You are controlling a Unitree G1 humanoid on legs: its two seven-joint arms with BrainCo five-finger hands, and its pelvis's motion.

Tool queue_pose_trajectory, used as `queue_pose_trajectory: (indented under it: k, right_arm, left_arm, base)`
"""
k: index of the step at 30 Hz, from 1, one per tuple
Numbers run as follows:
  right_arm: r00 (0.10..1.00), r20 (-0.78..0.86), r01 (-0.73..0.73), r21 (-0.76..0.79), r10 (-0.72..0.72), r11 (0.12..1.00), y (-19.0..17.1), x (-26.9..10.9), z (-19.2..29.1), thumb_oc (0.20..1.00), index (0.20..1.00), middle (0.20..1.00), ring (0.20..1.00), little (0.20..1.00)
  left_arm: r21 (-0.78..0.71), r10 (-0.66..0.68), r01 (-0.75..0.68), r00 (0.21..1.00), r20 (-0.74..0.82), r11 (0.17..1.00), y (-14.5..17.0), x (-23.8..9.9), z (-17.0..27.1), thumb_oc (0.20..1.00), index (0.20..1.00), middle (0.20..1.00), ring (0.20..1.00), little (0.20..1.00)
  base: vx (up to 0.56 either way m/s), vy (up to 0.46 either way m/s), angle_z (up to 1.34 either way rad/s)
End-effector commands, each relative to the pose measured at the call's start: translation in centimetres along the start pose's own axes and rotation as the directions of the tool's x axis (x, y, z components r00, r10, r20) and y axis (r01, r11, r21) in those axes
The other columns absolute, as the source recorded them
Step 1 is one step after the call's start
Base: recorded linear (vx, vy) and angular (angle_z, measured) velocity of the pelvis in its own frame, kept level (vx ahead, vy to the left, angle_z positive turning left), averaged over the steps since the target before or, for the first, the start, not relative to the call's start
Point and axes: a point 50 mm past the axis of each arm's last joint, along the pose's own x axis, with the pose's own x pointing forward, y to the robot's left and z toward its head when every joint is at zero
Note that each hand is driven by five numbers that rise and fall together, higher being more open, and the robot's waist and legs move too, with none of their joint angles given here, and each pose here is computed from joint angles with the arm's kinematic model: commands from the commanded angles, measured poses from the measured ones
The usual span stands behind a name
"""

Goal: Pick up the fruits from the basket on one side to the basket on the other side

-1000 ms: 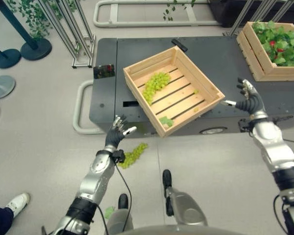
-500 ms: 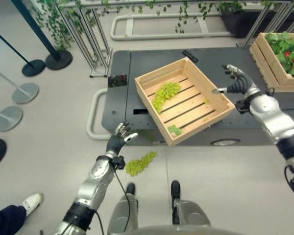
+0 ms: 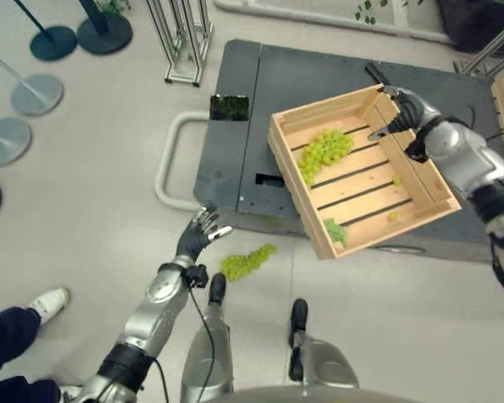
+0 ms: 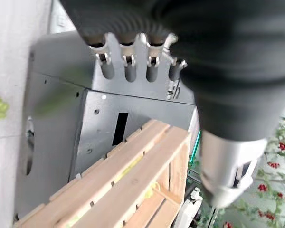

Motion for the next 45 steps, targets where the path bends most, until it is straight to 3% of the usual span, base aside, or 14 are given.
queue_pose_trajectory:
  k: [1,13,23,40,44,45]
  right_arm:
    - [0.998,-0.016,0.054,-0.115,-0.056,0.992,-2.2,0.2,-0.1,1.000,1.000,1.000,1.000,1.000]
    - [0.984,-0.170,0.005,-0.238,-0.047,0.971,-1.9,0.7,-2.8,1.000,1.000,1.000,1.000,1.000]
    - [0.953,-0.303,-0.048,-0.187,-0.011,0.981,0.6,-0.3,-6.5,1.000,1.000,1.000,1.000,1.000]
    - [0.970,-0.239,-0.116,-0.344,0.033,0.932,3.2,1.2,-3.4,1.000,1.000,1.000,1.000,1.000]
    - [0.977,-0.212,-0.090,-0.284,0.029,0.955,3.5,1.3,-2.8,1.000,1.000,1.000,1.000,1.000]
    - [0.984,-0.178,-0.027,-0.182,-0.006,0.983,3.1,1.3,-2.5,1.000,1.000,1.000,1.000,1.000]
  left_arm:
    - [-0.014,-0.041,0.043,0.990,0.137,0.999,-1.3,-0.5,2.1,1.000,1.000,1.000,1.000,1.000]
    - [-0.004,-0.044,0.046,0.978,0.202,0.999,-1.7,0.3,3.8,1.000,1.000,1.000,1.000,1.000]
    - [-0.012,-0.056,0.060,0.974,0.221,0.998,-2.5,1.1,4.4,1.000,1.000,1.000,1.000,1.000]
    - [-0.001,-0.126,0.130,0.961,0.244,0.991,-4.8,2.3,5.2,1.000,1.000,1.000,1.000,1.000]
    - [-0.002,-0.118,0.123,0.959,0.256,0.992,-4.7,2.4,5.4,1.000,1.000,1.000,1.000,1.000]
    - [-0.005,-0.101,0.106,0.960,0.261,0.994,-4.5,2.4,5.6,1.000,1.000,1.000,1.000,1.000]
  base:
    - [0.04,0.050,0.08]
    - [0.04,0.031,0.08]
    - [0.02,-0.001,0.07]
    - [0.01,-0.009,0.04]
    - [0.00,0.000,0.00]
    - [0.00,0.000,0.00]
